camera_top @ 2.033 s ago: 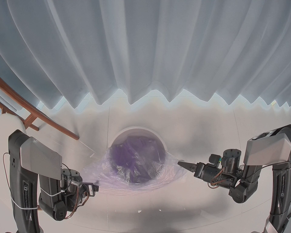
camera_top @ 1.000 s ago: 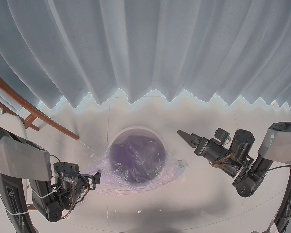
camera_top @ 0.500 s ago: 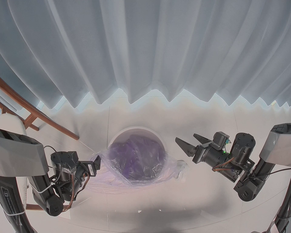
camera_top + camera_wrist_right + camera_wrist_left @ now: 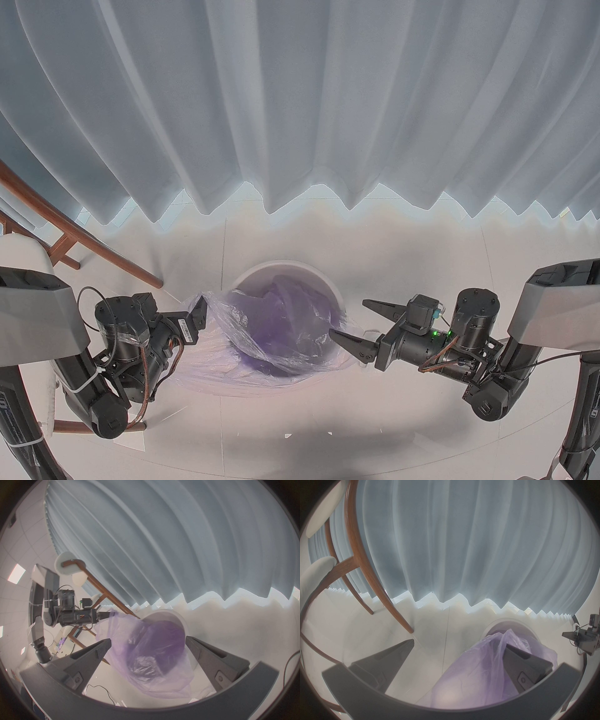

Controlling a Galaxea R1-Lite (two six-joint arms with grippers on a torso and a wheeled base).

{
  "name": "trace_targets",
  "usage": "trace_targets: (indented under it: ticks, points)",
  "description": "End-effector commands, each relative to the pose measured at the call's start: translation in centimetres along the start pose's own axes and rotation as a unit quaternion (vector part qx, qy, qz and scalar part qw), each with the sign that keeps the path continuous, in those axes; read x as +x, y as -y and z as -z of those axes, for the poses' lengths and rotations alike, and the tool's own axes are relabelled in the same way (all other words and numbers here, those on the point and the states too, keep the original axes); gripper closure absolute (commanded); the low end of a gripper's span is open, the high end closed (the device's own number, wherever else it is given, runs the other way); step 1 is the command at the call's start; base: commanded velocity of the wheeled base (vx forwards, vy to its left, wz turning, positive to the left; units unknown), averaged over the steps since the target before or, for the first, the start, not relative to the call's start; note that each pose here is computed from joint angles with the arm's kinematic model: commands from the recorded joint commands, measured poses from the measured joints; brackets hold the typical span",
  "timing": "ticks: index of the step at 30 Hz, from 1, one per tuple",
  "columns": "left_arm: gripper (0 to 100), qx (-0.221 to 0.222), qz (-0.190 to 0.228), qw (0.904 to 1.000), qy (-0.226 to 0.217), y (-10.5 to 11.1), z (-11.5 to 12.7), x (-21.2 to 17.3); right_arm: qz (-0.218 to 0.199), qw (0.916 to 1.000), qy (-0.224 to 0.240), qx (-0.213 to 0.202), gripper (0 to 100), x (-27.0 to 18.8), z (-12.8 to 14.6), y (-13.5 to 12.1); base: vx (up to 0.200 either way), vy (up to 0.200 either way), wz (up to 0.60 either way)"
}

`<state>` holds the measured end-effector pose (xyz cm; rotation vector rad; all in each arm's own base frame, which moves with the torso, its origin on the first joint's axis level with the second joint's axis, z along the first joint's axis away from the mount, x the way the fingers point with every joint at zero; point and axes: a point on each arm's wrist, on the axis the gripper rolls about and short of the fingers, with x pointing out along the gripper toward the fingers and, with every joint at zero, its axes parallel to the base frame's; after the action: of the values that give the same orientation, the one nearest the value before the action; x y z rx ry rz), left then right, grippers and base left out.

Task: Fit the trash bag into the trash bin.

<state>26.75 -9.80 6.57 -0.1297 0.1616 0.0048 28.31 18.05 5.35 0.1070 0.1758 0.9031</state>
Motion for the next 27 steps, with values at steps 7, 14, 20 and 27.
trace_targets:
  ticks: [7,14,20,27]
  points:
    - [0,-0.003,0.003,1.0,0.006,0.2,-0.3,-0.1,-0.045,0.9974,-0.027,-0.049,0,-0.3,1.6,-3.0,0.0,0.0,0.0]
    - [0,-0.003,0.002,1.0,0.005,0.1,-0.3,0.0,-0.057,0.9927,-0.029,-0.102,0,0.7,2.4,-3.4,0.0,0.0,0.0]
    - [0,-0.005,0.001,0.9999,0.011,0.1,-0.5,0.1,-0.083,0.9893,-0.036,-0.114,0,1.2,3.1,-4.9,0.0,0.0,0.0]
    - [0,-0.007,0.001,0.9999,0.016,0.0,-0.7,0.1,-0.091,0.9881,-0.036,-0.118,0,2.9,4.3,-5.0,0.0,0.0,0.0]
